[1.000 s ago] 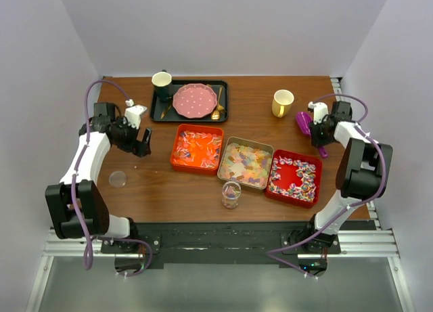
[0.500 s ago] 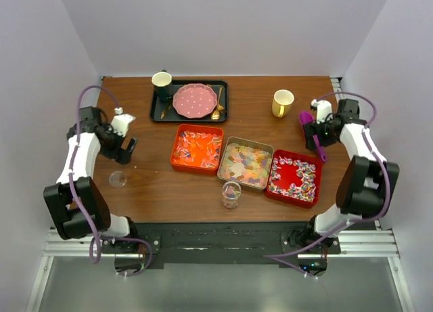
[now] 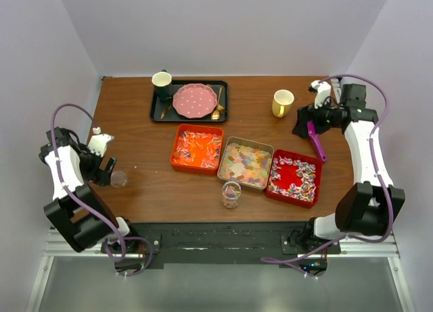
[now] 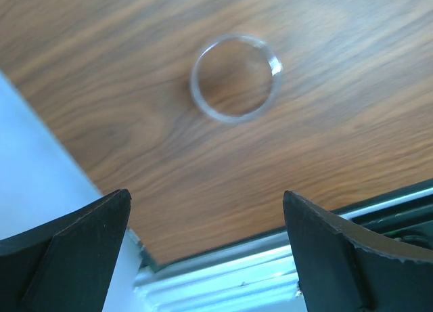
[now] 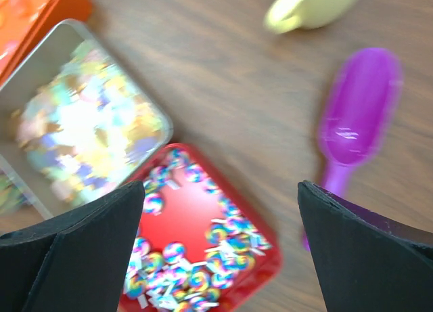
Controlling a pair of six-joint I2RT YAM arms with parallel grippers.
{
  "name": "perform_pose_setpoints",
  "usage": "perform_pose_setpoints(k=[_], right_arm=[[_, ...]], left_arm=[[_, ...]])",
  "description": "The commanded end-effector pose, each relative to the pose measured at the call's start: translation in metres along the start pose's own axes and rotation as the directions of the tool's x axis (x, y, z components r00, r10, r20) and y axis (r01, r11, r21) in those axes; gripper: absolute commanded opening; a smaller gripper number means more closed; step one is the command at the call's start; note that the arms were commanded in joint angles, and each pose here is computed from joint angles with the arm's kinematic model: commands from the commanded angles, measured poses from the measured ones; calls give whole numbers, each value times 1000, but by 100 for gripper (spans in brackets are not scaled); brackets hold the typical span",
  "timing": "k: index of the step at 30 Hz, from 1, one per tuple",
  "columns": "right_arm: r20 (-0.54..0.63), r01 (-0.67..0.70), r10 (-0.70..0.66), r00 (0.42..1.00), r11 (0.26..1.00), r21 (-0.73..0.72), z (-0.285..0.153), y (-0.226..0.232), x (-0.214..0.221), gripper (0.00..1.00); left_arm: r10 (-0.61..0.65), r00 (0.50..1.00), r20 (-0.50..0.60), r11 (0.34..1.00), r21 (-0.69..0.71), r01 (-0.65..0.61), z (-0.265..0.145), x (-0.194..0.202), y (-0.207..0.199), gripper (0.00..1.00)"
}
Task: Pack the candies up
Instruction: Place the spatula at the center of the board, then pick up the bottle lid at the center of the board.
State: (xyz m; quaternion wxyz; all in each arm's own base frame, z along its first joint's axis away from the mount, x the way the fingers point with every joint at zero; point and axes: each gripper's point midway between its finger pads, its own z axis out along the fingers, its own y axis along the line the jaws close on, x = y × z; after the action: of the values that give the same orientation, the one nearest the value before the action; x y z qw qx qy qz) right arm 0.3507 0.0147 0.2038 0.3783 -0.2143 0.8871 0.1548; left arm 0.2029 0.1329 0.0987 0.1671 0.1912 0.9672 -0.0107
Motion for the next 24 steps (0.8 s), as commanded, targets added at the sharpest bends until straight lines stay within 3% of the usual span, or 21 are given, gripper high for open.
perform_pose_setpoints(k=[1, 8, 15, 24], right_arm=[[-45, 3, -8, 999, 993, -121, 3, 34, -15, 99], [-103, 22, -36, 994, 991, -130, 14, 48, -41, 99], [-161, 12, -24, 987, 997, -73, 10, 39, -34, 99], [-186, 1, -15, 982, 997, -78, 7, 45, -19, 99]], left_arm=[[19, 987, 158, 999, 31, -24, 2, -25, -12, 100], [-42, 995, 94, 999, 19, 41, 46, -42, -9, 100], [-63, 998, 27, 997, -53, 64, 74, -31, -9, 100], [-129, 992, -2, 992, 11, 129, 96, -29, -15, 100]])
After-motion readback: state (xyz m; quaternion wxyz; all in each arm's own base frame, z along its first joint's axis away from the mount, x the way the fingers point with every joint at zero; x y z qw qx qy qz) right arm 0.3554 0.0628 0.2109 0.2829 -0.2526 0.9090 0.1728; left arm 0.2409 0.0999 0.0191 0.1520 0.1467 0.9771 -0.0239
